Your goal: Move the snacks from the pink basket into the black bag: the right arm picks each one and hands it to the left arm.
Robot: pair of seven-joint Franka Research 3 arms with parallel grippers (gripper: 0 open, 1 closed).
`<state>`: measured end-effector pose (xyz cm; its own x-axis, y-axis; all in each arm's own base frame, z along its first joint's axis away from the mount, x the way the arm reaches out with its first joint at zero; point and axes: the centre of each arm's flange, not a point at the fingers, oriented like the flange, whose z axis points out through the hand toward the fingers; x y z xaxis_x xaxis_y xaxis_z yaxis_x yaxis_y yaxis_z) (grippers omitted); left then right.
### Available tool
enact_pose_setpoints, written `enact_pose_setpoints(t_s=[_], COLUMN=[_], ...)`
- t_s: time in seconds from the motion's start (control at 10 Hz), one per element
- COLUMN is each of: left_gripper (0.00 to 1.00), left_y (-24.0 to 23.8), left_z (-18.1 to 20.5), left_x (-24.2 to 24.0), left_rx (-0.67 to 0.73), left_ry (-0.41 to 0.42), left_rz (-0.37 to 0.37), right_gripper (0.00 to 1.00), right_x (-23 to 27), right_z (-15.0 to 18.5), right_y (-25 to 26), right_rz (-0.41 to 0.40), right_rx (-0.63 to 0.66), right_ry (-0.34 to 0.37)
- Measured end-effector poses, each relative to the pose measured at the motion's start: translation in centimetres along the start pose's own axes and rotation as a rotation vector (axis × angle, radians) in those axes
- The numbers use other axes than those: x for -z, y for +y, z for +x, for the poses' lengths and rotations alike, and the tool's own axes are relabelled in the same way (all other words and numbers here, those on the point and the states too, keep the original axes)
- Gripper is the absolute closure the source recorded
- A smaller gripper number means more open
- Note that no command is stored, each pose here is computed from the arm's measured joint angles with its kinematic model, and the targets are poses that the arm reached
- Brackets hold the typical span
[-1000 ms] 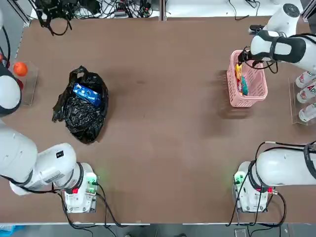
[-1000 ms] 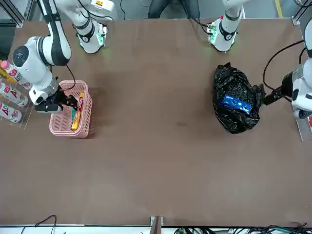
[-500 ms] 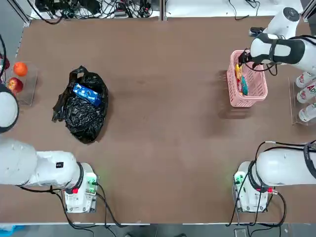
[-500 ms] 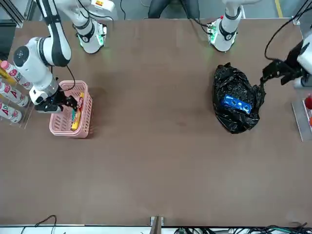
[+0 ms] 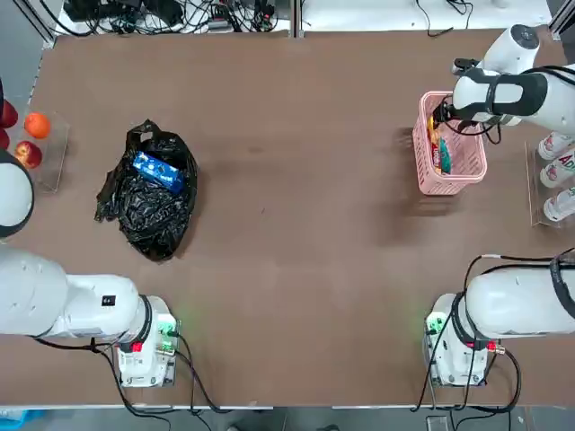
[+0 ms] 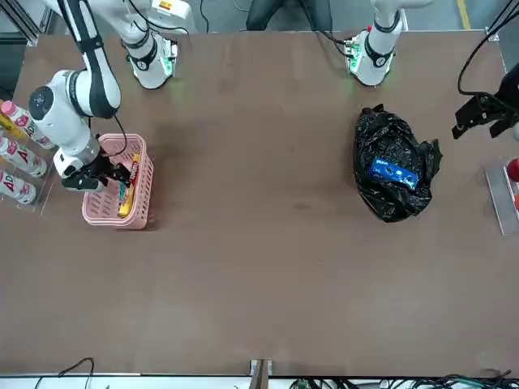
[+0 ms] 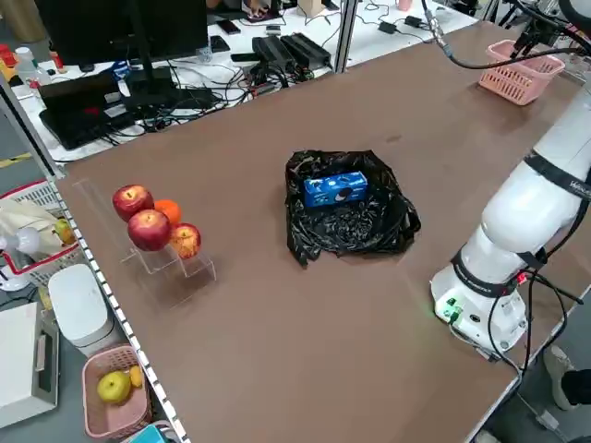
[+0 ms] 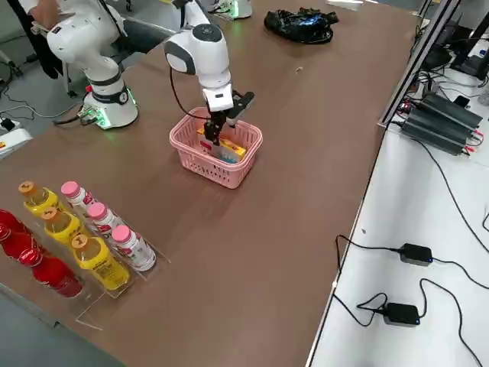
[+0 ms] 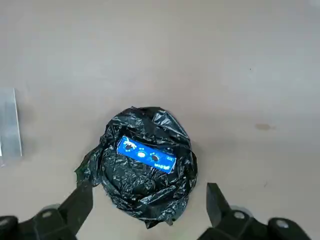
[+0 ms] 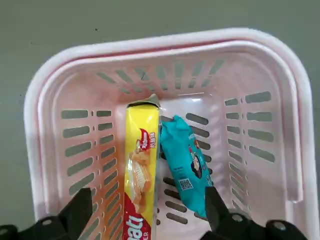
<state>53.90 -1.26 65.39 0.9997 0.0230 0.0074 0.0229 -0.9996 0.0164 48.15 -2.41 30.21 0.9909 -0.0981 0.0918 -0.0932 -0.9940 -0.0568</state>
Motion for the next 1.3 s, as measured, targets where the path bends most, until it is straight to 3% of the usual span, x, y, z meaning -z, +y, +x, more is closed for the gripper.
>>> enact_pose_setpoints(t_s=[0.9, 1.3], left_gripper=[0.00, 0.00], left_y=[1.1, 2.0], left_z=[-0.1, -0.2], left_x=[-0.6, -0.5], left_rx=[-0.020, -0.013], left_ry=[-0.036, -0.034], left_rz=[0.006, 0.007], right_gripper=[0.06, 0.06], right_x=[-3.6, -4.9], right_z=[0.2, -1.4], right_y=[1.1, 1.5], right_rz=[-0.013, -0.015], right_rx=[0.011, 0.007], right_ry=[0.003, -0.014])
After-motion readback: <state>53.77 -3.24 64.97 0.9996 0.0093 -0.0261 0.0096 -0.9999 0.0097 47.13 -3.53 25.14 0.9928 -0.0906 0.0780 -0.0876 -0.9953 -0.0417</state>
